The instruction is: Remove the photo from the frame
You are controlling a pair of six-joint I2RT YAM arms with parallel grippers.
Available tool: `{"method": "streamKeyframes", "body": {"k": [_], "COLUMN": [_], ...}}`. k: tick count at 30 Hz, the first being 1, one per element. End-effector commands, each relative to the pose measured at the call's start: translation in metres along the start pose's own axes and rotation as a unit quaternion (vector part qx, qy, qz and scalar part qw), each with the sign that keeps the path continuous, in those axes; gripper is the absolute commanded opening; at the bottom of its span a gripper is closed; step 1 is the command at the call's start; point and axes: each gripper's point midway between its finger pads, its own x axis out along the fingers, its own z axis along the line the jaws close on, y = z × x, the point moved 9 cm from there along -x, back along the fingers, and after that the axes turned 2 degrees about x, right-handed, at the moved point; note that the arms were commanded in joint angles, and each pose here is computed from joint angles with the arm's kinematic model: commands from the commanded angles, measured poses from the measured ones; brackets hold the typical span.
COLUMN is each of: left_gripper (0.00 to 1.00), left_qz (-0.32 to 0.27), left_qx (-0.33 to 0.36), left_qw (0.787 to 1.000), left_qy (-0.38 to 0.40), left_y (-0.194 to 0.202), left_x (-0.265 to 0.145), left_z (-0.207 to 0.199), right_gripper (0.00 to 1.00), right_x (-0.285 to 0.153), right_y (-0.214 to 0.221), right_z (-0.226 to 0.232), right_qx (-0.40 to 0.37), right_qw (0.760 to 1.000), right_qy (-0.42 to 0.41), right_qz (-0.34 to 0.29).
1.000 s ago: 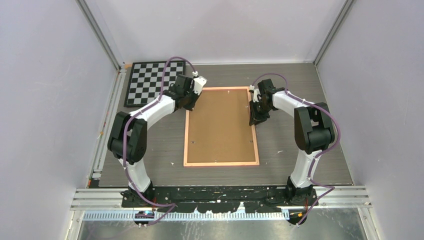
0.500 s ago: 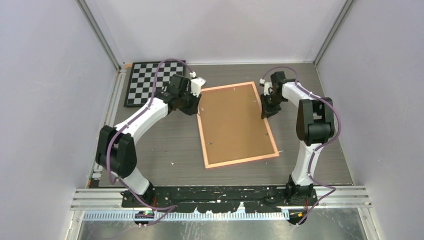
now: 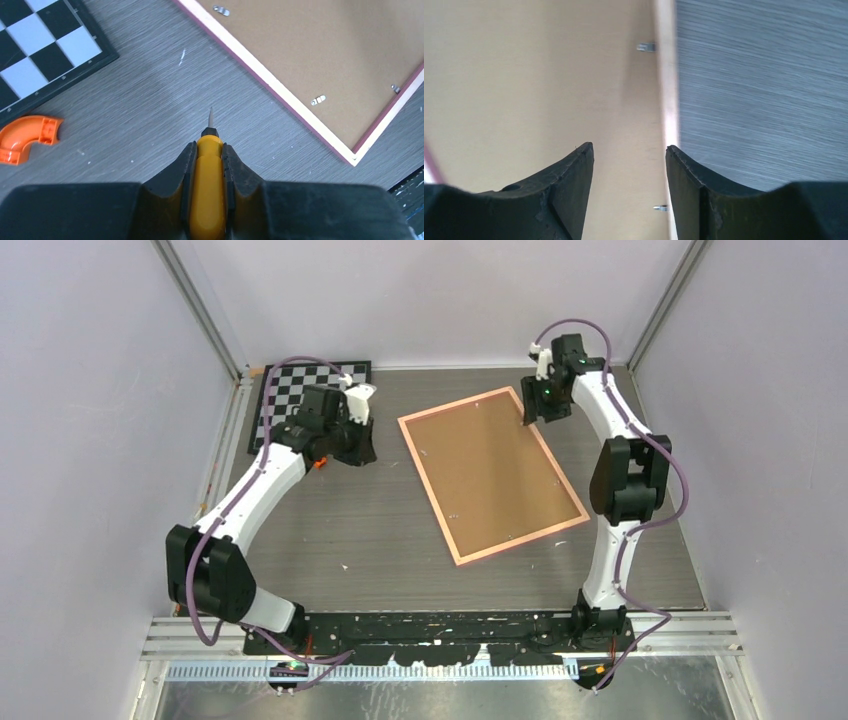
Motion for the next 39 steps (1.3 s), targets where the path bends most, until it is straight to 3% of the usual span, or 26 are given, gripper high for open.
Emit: {"method": "streamKeyframes", "body": {"k": [1, 8, 16, 31, 33, 39], "left_gripper": [0.0, 0.0, 0.0, 0.0, 0.0, 0.0], "left_qz": [-0.029, -0.059, -0.081, -0.099, -0.099, -0.1], "left_qx": [-0.047, -0.094, -0.14, -0.145, -0.144, -0.142], "left_qw": [0.998, 0.994, 0.987, 0.984, 0.985, 0.985], "left_qy": [-0.001, 0.002, -0.013, -0.005, -0.008, -0.01], "left_y": [-0.006, -0.004, 0.003, 0.007, 0.008, 0.007], "left_x": [-0.028, -0.049, -0.068, -0.072, -0.072, -0.074], "left_z": [0.008, 0.023, 0.044, 0.045, 0.046, 0.046], "right_gripper": [0.6, 0.6, 0.59, 0.54, 0.5, 0.22], "right_x": [-0.036, -0.031, -0.001, 0.058, 0.065, 0.066], "right_y": [-0.006, 0.027, 0.059, 0.067, 0.072, 0.096], "right_z": [0.082, 0.188, 0.266, 0.286, 0.287, 0.287], "right_qx": [-0.025, -0.081, -0.173, -0.224, -0.241, -0.28], "right_qw": [0.997, 0.988, 0.975, 0.973, 0.969, 0.956], "right_qy": [-0.064, -0.128, -0.133, -0.041, -0.039, -0.054], "right_qz": [-0.033, -0.012, 0.026, 0.024, 0.036, 0.067]}}
